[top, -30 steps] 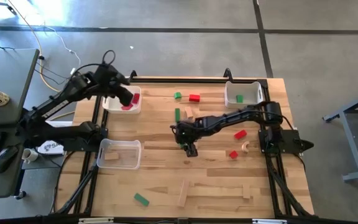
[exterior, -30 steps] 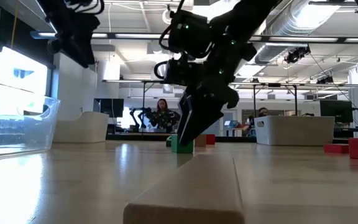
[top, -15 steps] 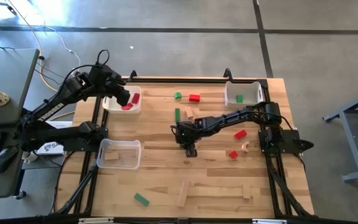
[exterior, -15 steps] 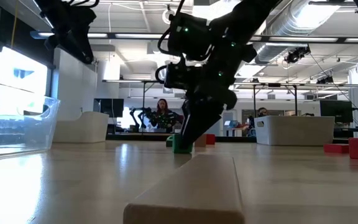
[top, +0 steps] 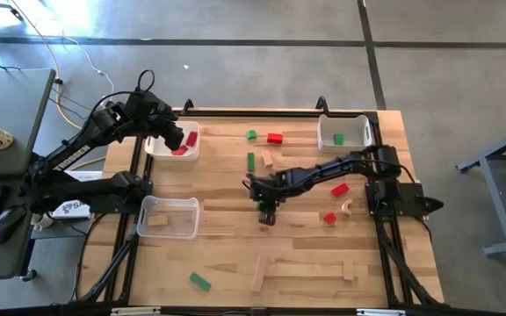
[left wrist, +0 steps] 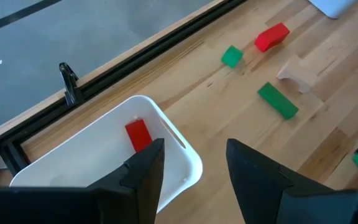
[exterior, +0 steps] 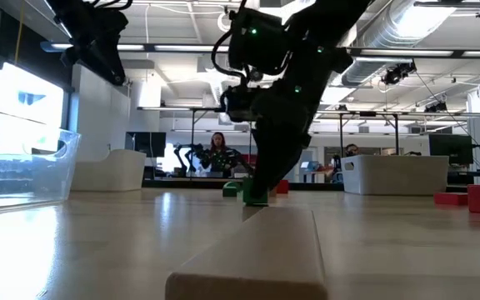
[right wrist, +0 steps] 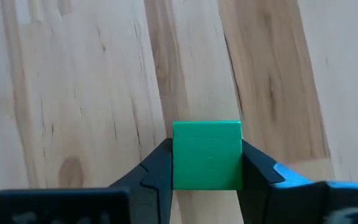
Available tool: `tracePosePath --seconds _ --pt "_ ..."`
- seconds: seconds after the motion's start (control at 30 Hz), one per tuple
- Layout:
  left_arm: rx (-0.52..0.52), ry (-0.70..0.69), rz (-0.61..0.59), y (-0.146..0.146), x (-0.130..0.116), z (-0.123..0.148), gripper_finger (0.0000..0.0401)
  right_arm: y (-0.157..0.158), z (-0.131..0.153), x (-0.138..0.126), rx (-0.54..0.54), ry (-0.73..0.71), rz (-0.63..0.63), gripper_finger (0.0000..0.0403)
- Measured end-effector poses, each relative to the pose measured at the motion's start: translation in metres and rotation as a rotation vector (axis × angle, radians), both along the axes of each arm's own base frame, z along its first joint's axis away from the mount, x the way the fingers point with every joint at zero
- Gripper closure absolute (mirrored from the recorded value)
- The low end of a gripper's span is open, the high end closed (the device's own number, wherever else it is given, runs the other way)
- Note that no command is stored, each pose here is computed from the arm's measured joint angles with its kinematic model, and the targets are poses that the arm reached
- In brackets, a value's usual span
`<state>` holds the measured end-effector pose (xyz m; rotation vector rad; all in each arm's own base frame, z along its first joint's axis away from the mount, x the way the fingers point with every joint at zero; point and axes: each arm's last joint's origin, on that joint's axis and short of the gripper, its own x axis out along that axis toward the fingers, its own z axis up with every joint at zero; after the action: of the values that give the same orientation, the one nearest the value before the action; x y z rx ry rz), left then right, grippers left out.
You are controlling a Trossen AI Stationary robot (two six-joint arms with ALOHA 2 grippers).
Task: Sort & place blocks by color
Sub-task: Put the green rectangle into the right white bin
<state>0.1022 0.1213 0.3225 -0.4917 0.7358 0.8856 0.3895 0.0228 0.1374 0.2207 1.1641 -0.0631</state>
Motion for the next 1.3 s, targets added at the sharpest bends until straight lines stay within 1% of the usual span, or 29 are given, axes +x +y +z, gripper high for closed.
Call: tracePosePath --seconds 0.07,0.23,0.33,0.53,0.8,0.9,1.13,1.3 --pt "0.0 0.0 0.0 0.0 0.0 0.0 0.024 0.003 0.003 -0.005 -0.028 0.032 -0.031 0.0297" --pt "0.01 -0.009 0.0 0.001 0.001 0.001 0.024 0.008 0.016 -0.022 -0.138 0.111 -0.109 0.0297" --pt "0.024 -0.022 -0.001 0.002 0.002 0.002 0.024 0.01 0.023 -0.031 -0.183 0.155 -0.136 0.0297" --pt "0.005 -0.047 -0.029 0.001 0.003 0.002 0.024 0.009 0.033 -0.045 -0.253 0.239 -0.2 0.0297" --pt "0.009 -0.049 -0.029 0.001 0.003 0.003 0.024 0.004 0.045 -0.07 -0.371 0.4 -0.23 0.0297" --pt "0.042 -0.07 -0.033 0.003 0.004 0.005 0.024 0.001 0.052 -0.079 -0.431 0.446 -0.27 0.0297" --pt "0.155 -0.115 -0.068 0.009 0.009 0.014 0.024 -0.007 0.066 -0.099 -0.568 0.548 -0.344 0.0297" --pt "0.254 -0.185 -0.058 0.014 0.013 0.023 0.024 -0.025 0.082 -0.114 -0.701 0.596 -0.438 0.0297"
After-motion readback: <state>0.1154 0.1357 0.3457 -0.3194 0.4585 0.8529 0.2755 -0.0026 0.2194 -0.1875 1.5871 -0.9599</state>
